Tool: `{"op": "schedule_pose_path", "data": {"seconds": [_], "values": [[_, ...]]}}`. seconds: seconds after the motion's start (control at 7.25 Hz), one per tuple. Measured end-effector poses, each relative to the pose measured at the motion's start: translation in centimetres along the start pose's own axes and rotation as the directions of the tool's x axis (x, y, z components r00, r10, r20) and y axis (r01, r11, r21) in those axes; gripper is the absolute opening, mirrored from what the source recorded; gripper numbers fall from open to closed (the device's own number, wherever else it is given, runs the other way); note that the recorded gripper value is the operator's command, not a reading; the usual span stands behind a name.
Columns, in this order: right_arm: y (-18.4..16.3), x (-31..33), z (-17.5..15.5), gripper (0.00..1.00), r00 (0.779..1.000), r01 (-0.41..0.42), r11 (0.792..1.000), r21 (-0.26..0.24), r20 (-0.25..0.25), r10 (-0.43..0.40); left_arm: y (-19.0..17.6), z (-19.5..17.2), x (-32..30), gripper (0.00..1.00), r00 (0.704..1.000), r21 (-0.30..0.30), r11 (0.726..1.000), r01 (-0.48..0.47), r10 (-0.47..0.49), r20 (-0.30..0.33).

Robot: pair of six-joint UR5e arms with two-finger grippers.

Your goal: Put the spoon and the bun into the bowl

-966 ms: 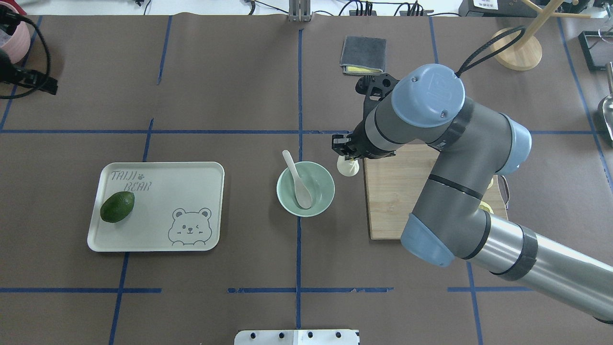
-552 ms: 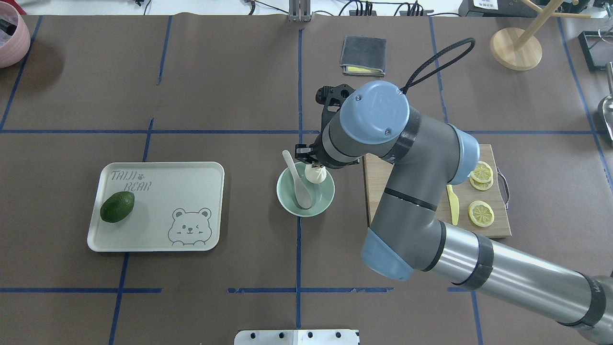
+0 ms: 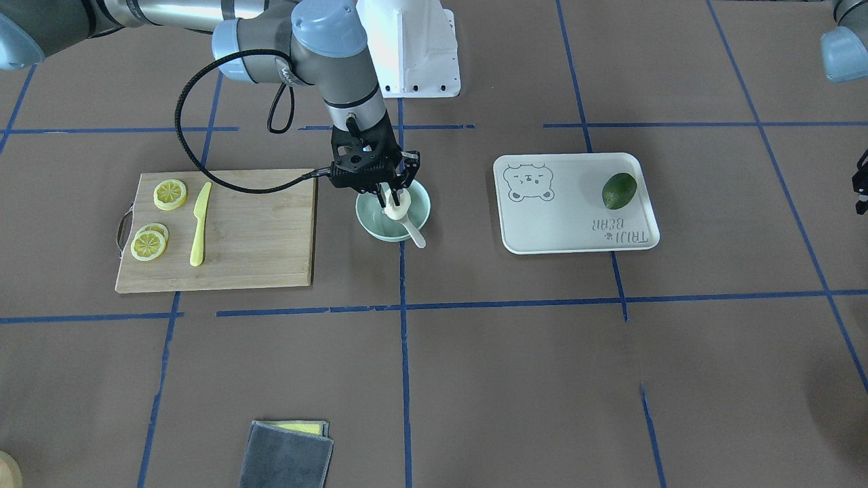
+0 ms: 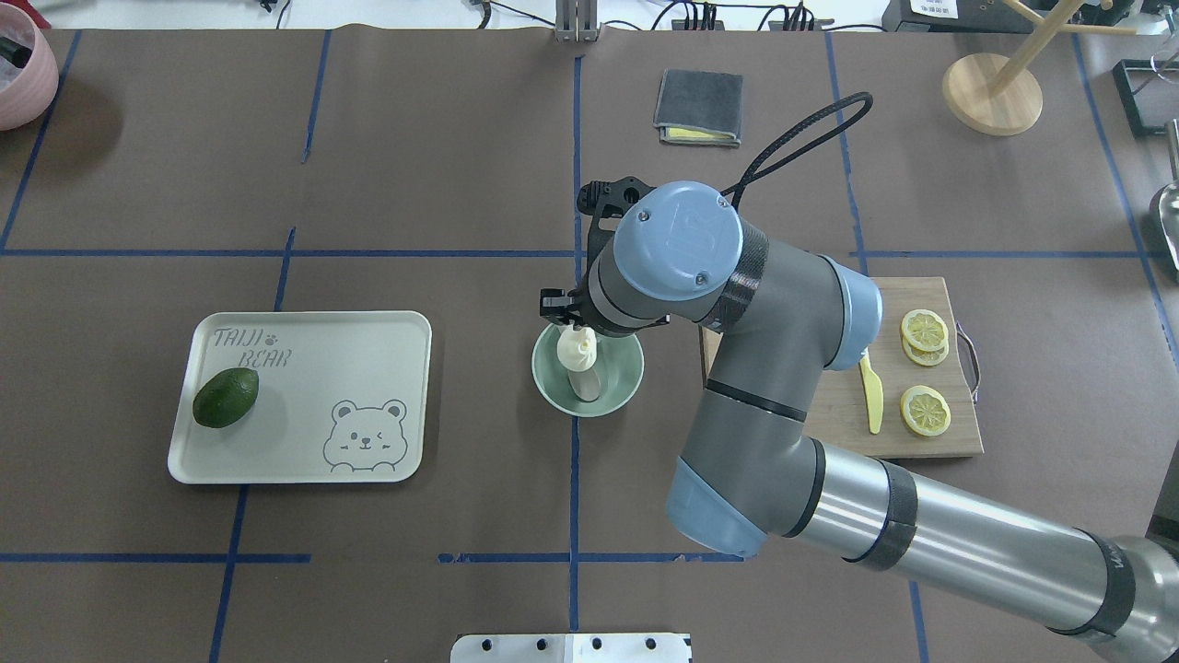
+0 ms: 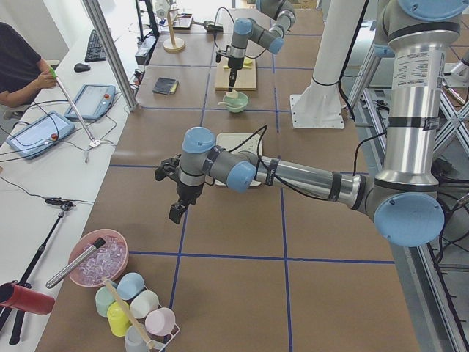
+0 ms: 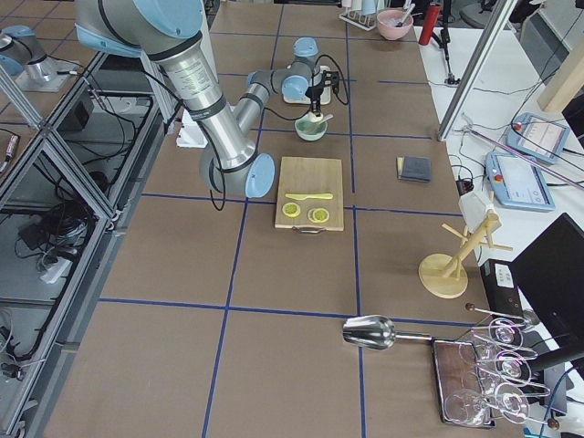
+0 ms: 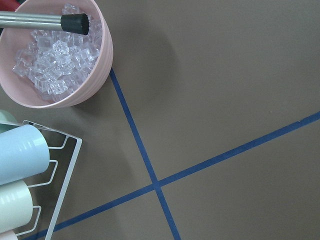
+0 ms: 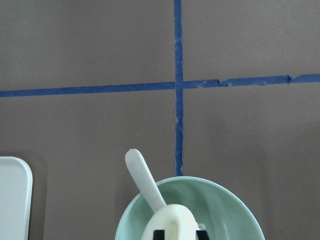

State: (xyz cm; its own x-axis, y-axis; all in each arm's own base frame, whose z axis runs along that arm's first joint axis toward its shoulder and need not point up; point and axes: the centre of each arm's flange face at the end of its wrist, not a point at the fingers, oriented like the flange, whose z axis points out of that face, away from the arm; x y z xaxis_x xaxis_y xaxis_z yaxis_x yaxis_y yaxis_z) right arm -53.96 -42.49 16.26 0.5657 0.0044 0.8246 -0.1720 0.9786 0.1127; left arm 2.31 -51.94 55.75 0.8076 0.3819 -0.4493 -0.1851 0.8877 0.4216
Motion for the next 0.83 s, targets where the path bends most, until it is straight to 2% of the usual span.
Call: {"op": "schedule_pose_path", "data": {"seconds": [0.41, 0.69, 0.83], "values": [[-0.4, -0.3, -0.9, 1.0, 1.0, -0.029, 1.0, -0.004, 0.006, 0.029, 2.2, 3.0, -2.2, 1.0, 1.0, -0.048, 0.999, -0.001, 0.001, -0.004], [-3.9, 2.4, -2.8, 1.0, 0.998, -0.055, 0.998, -0.037, -0.032, 0.054, 4.4, 5.8, -4.1, 1.0, 0.998, -0.052, 0.999, 0.013, -0.016, -0.065], [-6.5, 5.4, -4.3, 1.0, 0.997, -0.038, 0.998, -0.052, -0.067, 0.034, 5.1, 6.1, -4.9, 1.0, 0.995, -0.049, 0.998, 0.031, -0.036, -0.093]]}}
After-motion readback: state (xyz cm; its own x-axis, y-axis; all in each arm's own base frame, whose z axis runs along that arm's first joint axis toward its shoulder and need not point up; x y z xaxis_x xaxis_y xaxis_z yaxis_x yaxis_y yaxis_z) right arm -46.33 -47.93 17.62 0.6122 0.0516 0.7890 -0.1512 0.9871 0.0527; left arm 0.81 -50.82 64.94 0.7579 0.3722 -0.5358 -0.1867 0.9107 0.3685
